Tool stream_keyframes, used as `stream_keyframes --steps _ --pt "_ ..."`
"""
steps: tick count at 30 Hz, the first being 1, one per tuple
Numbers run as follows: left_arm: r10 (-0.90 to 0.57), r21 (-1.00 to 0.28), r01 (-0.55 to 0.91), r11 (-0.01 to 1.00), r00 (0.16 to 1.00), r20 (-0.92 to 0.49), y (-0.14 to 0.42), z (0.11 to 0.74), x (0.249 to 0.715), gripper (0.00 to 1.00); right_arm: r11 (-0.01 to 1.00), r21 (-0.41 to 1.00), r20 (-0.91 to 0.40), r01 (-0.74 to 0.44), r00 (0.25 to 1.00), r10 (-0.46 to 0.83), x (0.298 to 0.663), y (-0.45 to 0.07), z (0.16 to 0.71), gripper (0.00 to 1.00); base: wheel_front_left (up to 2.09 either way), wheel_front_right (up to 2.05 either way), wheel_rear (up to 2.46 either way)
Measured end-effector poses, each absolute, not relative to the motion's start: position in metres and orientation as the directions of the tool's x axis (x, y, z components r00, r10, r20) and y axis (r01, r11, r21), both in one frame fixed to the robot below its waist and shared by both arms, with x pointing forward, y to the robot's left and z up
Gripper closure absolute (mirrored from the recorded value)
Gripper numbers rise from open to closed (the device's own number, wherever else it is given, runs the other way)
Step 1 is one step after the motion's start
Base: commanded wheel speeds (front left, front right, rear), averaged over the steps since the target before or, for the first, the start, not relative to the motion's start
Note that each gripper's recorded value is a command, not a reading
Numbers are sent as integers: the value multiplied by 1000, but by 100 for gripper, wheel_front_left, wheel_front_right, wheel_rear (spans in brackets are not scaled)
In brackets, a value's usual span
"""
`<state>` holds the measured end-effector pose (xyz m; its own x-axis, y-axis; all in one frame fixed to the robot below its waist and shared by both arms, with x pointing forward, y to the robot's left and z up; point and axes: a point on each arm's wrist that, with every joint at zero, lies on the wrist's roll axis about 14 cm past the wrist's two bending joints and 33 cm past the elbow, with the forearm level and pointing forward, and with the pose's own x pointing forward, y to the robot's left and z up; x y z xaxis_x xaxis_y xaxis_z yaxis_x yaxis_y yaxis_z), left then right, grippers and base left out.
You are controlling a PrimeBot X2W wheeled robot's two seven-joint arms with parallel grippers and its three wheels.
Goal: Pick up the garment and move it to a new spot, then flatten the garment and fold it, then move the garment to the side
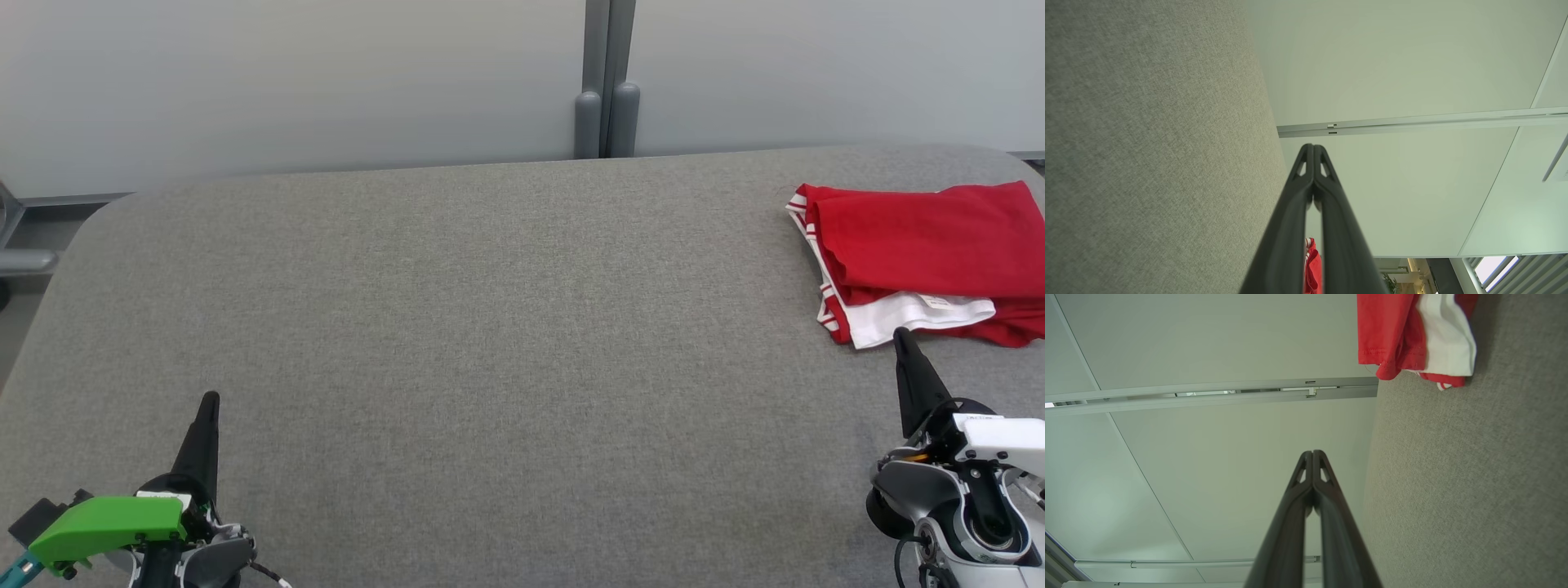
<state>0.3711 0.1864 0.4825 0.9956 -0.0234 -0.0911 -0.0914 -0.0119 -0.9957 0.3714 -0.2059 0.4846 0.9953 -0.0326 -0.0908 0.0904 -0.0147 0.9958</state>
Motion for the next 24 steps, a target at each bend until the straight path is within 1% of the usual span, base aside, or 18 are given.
stream_keyframes --steps 24 --pt "-23 -996 -91 -12 996 -91 187 483 371 100 -16 996 -90 89 996 -29 371 -205 485 100 0 0 0"
